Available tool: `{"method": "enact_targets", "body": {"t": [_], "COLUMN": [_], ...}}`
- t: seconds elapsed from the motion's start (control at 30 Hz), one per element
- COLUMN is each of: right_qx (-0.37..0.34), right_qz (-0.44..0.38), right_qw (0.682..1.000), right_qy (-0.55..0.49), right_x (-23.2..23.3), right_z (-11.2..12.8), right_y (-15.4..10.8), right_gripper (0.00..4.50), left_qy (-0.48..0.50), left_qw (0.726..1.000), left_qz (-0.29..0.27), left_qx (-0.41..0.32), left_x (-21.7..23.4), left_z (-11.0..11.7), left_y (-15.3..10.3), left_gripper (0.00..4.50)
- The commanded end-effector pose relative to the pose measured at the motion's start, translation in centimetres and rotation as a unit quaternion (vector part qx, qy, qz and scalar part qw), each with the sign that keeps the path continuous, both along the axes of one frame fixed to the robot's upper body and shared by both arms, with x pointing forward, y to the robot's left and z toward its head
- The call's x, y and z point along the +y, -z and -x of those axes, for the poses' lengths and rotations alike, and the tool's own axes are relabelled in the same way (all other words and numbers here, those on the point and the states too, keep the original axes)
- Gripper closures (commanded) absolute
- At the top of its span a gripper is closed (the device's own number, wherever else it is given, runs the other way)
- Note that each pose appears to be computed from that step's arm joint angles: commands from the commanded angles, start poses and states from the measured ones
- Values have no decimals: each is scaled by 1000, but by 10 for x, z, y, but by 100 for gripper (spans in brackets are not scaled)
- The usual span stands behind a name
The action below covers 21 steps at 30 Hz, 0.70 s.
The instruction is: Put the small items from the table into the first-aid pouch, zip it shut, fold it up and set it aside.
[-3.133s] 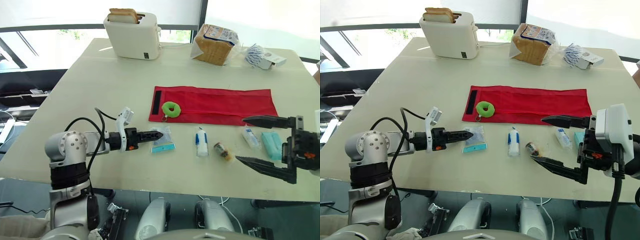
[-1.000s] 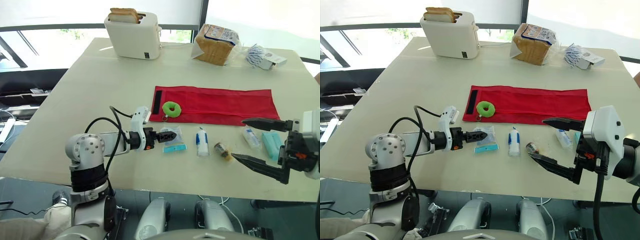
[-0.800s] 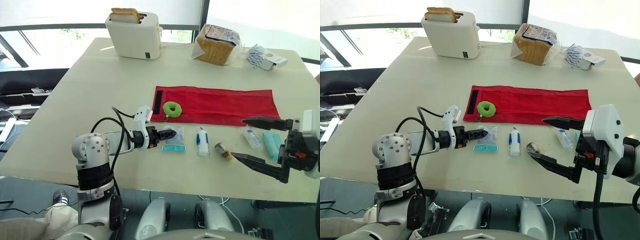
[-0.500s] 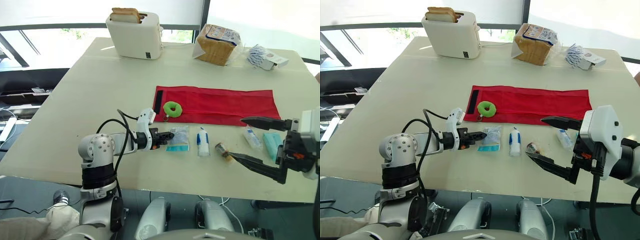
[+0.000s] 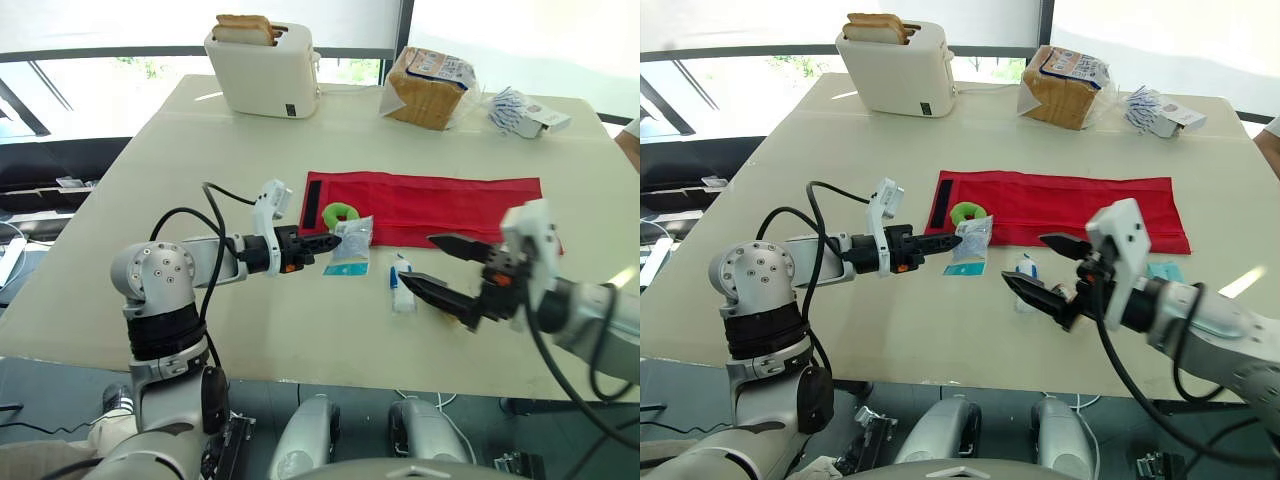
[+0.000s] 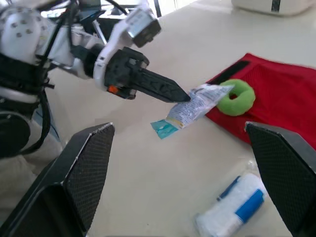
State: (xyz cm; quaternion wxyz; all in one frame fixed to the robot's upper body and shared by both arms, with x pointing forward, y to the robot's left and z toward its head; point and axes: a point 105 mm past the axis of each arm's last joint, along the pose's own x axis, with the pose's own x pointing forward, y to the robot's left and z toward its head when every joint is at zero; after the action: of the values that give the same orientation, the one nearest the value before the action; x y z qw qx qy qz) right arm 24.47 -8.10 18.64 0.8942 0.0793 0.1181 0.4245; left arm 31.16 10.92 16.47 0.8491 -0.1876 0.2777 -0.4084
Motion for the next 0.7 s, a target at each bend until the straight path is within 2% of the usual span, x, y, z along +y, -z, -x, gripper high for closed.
{"method": "enact_targets", "body": {"t": [0.03,0.13,0.37,0.43,0.47,0.5,0.53,0.6,0.63,0.7], "right_qx": [32,58,88,92,94,95,96,98,99,101], "right_qz": [-30,-68,-133,-133,-132,-132,-133,-132,-130,-129], "right_qw": [999,996,987,987,987,987,986,986,986,986], "right_qy": [18,21,7,13,15,16,18,23,25,30], "right_x": [11,23,35,34,34,34,34,33,32,31], "right_z": [-14,-25,-23,-24,-24,-25,-25,-26,-26,-26], "right_y": [3,1,-10,-9,-8,-8,-8,-7,-6,-5], "right_gripper": [0,0,0,50,94,112,161,214,273,359], "left_qy": [17,24,13,12,13,14,15,14,13,12], "left_qw": [999,998,997,997,997,997,997,997,996,996], "left_qz": [11,13,24,28,28,30,30,33,37,41], "left_qx": [-47,-61,-71,-73,-74,-74,-74,-75,-77,-79], "left_x": [-13,-21,-27,-28,-29,-29,-30,-31,-31,-32], "left_z": [2,5,5,5,6,6,6,6,6,6], "left_y": [-17,-19,-19,-19,-19,-19,-19,-19,-20,-21], "left_gripper": [447,447,447,450,450,450,450,450,450,450]}}
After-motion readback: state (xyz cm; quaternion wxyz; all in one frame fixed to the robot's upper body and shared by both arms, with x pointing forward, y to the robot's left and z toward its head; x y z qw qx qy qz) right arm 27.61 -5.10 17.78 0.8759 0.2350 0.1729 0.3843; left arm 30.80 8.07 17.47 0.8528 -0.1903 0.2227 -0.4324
